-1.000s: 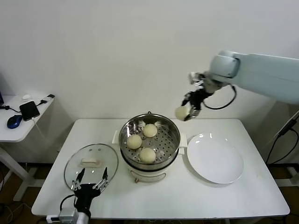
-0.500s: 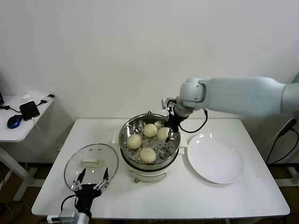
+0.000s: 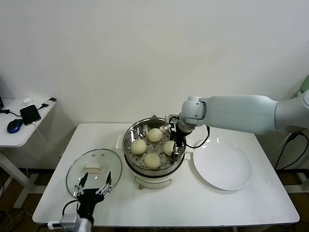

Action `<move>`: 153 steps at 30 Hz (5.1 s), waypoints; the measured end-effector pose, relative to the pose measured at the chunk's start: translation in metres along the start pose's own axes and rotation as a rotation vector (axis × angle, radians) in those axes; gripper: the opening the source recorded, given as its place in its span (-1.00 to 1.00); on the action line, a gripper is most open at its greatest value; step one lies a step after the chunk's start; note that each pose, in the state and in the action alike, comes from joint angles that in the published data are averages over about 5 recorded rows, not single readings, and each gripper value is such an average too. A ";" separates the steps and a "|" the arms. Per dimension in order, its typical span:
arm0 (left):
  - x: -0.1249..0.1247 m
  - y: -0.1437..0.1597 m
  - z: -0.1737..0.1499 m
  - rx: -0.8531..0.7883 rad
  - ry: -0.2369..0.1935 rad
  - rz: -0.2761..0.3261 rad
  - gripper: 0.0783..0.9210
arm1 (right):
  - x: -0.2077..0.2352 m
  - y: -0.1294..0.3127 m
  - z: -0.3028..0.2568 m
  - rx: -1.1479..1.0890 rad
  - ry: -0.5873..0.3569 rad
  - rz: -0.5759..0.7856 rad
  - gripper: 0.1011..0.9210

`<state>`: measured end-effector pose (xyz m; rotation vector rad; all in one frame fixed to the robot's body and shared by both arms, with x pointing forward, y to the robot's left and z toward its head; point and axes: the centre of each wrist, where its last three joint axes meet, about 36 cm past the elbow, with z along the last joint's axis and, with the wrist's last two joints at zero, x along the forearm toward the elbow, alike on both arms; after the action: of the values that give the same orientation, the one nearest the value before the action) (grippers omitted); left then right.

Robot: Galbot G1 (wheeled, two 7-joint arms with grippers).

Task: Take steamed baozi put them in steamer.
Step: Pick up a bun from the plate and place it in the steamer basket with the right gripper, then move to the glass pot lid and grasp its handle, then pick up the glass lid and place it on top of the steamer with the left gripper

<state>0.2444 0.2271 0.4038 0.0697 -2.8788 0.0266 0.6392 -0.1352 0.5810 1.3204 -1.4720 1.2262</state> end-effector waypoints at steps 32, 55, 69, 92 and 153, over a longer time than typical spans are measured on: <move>-0.011 0.006 0.009 -0.042 -0.123 -0.023 0.77 | 0.043 0.017 0.164 -0.448 -0.618 0.696 0.76; -0.037 0.031 0.034 -0.532 -0.286 -0.195 0.77 | -0.135 0.258 0.279 -0.991 -0.885 1.003 0.76; -0.046 0.060 0.080 -1.191 -0.297 -0.248 0.77 | -0.189 0.334 0.271 -1.117 -0.880 1.040 0.76; -0.110 0.085 0.137 -1.627 -0.172 -0.246 0.77 | -0.199 0.365 0.257 -1.160 -0.874 1.081 0.76; -0.129 0.086 0.063 -1.459 -0.136 -0.343 -0.87 | -0.205 0.377 0.236 -1.145 -0.882 1.088 0.76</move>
<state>0.3482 0.3174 0.3083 0.2621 -2.2328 -2.0441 0.3063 -0.3246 0.2760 0.1083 -3.0341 -0.0078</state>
